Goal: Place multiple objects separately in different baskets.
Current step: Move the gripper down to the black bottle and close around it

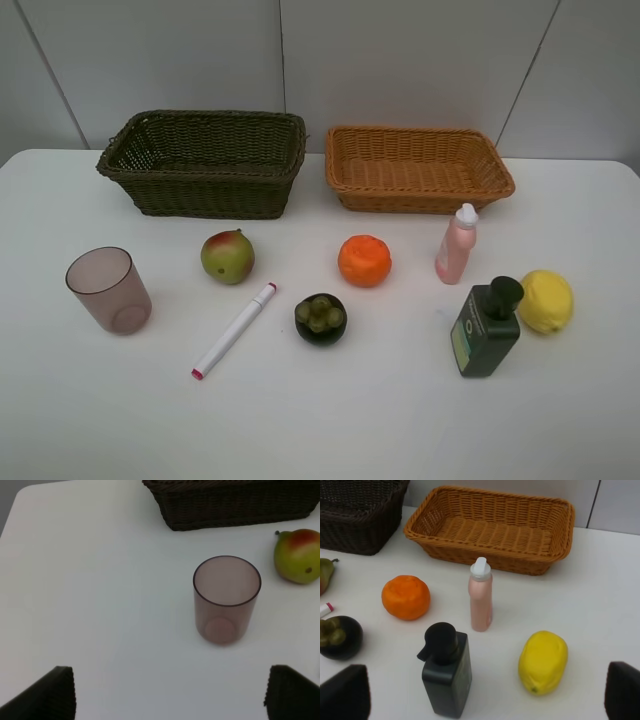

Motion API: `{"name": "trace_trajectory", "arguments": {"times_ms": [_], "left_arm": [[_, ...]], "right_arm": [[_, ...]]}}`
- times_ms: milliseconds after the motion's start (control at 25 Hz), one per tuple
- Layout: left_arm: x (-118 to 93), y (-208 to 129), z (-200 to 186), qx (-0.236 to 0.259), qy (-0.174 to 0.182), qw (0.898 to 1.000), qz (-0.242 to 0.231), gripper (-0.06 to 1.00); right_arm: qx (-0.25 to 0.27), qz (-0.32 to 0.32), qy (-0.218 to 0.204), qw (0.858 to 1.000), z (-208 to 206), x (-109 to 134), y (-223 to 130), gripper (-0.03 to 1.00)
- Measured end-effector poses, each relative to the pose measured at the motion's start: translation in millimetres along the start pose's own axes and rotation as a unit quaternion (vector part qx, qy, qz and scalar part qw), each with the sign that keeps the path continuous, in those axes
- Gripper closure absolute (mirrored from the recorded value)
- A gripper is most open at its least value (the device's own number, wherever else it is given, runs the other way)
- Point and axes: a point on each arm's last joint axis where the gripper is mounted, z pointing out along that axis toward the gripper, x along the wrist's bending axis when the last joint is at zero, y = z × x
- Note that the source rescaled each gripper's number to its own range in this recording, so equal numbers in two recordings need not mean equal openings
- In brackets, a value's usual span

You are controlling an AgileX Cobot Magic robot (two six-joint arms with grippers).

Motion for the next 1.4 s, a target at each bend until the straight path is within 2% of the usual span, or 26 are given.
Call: {"name": "trace_trajectory", "arguments": {"times_ms": [920,1400], "left_arm": [[0.0,0.0,0.0,0.000,0.000,1.000,0.000,-0.06],[0.0,0.0,0.0,0.000,0.000,1.000,0.000,-0.06]], "right_arm": [[0.000,0.001,0.000,1.000,0.0,0.0,0.0,-0.02],[-0.017,0.034,0.001,0.999,-2.6,-0.5,9.9,-0.02]]}}
